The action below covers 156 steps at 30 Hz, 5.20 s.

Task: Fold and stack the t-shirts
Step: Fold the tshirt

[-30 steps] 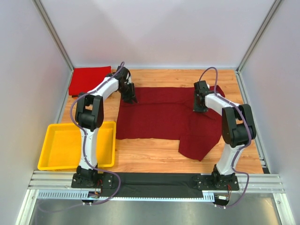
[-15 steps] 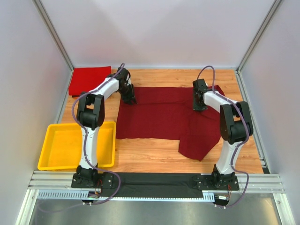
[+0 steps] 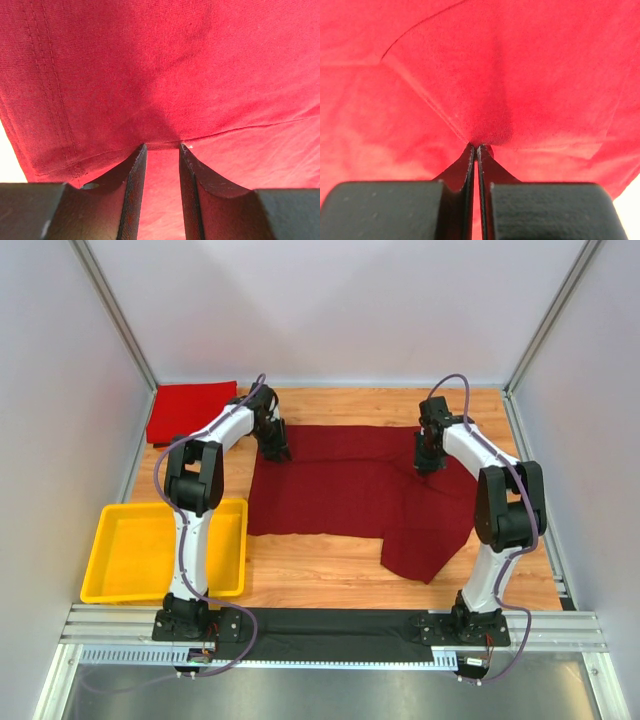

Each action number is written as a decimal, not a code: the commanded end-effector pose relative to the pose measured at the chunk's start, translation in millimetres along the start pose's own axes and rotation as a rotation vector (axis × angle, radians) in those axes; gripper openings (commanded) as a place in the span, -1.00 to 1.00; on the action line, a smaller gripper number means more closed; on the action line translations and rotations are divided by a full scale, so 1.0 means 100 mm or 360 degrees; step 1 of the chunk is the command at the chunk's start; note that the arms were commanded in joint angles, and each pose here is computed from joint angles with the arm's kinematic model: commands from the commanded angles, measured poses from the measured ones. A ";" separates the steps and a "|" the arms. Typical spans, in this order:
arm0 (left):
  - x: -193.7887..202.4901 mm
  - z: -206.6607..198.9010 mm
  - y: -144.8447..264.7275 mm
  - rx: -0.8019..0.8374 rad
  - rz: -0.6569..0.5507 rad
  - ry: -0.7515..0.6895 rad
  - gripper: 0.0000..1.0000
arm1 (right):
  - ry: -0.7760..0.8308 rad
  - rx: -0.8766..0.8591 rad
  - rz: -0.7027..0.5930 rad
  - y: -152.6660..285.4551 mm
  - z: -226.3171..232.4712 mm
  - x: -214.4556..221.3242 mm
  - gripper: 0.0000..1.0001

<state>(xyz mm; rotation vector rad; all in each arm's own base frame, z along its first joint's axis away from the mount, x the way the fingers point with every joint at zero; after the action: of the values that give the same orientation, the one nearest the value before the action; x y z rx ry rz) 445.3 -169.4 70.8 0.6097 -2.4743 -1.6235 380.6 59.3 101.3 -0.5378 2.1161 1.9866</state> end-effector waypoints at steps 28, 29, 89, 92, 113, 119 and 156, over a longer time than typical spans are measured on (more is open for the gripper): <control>-0.01 -0.44 0.61 0.0225 -0.0206 -0.0108 -0.10 | -0.0622 0.0099 -0.0046 0.37 -0.44 0.15 -0.21; -0.02 -0.45 0.59 0.0236 -0.0205 -0.0098 -0.10 | -0.0647 0.0095 -0.0046 0.35 -0.50 0.16 -0.18; -0.23 -0.33 -0.06 0.0008 -0.0206 -0.0077 -0.13 | -0.0965 -0.0009 0.0155 0.26 -0.77 0.62 -0.99; -0.21 -0.23 -0.15 -0.0054 -0.0176 -0.0063 -0.14 | -0.1011 0.0009 0.0167 0.23 -0.75 0.71 -0.99; -0.21 -0.14 -0.04 -0.0123 -0.0160 -0.0047 -0.14 | -0.1132 0.0090 -0.0019 0.23 -0.98 0.53 -0.43; -0.36 -0.44 0.32 0.0052 -0.0286 -0.0106 -0.10 | -0.1055 -0.0054 -0.0307 0.22 -1.29 -0.01 -0.12; -0.89 0.25 -0.34 -0.0098 -0.0273 0.0194 -0.10 | -0.1358 -0.0167 -0.0624 -0.82 -1.93 -0.56 -0.99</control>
<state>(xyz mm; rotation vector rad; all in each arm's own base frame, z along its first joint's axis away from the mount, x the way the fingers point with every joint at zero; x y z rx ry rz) 536.9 -140.9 73.2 0.9465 -2.4813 -1.5311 482.8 -117.1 59.9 -0.0755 1.2991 1.7678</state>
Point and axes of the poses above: each gripper's point midway between its finger pads, its own y axis back along the fingers, its own z axis along the line the jaws close on, x = y × z, the point moved 5 cm from there along y, back along the fingers, and after that the axes turned 14 degrees about y, right-handed, at the moved point
